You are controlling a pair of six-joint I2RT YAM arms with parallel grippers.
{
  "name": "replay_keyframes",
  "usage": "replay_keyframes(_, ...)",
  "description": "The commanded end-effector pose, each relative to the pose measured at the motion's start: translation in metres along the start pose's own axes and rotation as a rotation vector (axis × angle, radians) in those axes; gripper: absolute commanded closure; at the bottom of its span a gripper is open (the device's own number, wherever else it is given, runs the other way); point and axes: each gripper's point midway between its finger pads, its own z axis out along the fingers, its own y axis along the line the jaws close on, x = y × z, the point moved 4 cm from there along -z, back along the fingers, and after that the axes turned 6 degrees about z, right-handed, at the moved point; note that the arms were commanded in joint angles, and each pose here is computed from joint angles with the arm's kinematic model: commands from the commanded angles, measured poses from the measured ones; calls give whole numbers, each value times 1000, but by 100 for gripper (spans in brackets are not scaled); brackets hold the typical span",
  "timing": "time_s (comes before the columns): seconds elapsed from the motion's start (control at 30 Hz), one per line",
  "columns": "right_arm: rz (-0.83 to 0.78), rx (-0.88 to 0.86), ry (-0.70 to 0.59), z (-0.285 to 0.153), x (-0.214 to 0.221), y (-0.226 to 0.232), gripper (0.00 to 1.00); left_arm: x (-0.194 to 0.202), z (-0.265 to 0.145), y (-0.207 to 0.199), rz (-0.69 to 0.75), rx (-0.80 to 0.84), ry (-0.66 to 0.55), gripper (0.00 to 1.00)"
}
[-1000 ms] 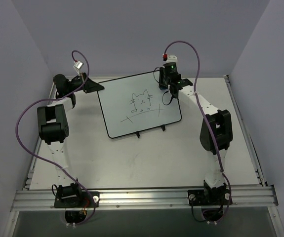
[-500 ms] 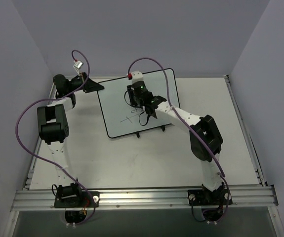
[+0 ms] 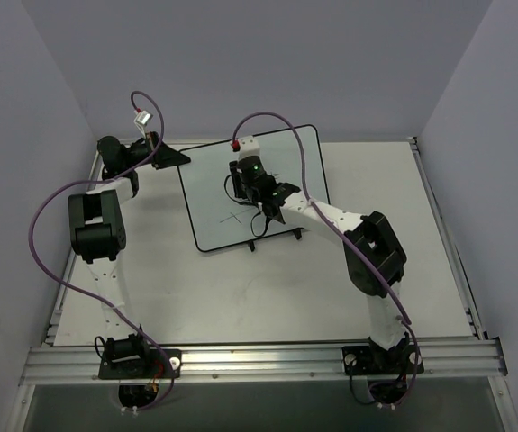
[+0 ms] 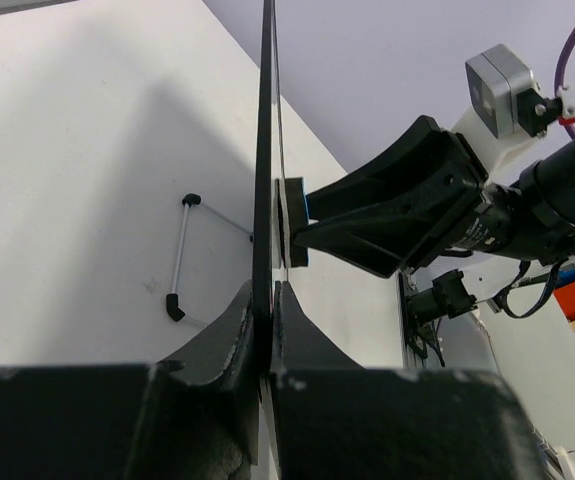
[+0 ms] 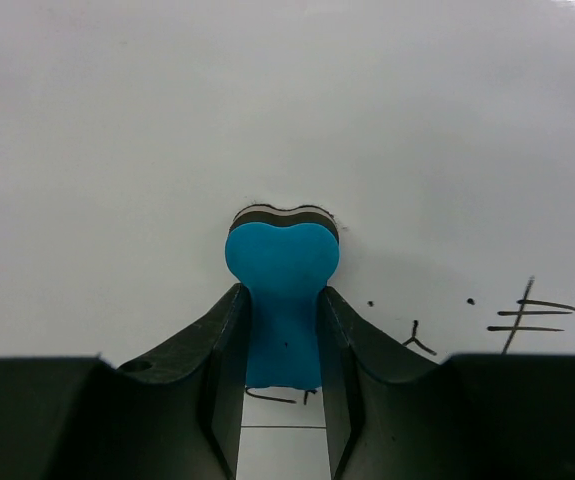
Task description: Erase the whiteboard
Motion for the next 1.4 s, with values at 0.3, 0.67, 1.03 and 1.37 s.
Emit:
replay_keyframes(0.3,123,333,-25,1,-24,-143,100,-28,-1,-33,337,44,-13,98)
replay_keyframes(0.67,71,117,-10,2,-11,-62,100,-30,-1,-36,344,44,-17,98)
replay_keyframes(1.03,57,-25,-32,-10,23,26,100,-31,-1,-38,349,47,-18,98)
replay_keyframes(1.37,117,196,-1,2,29,-49,100,-31,-1,-40,354,50,-22,98)
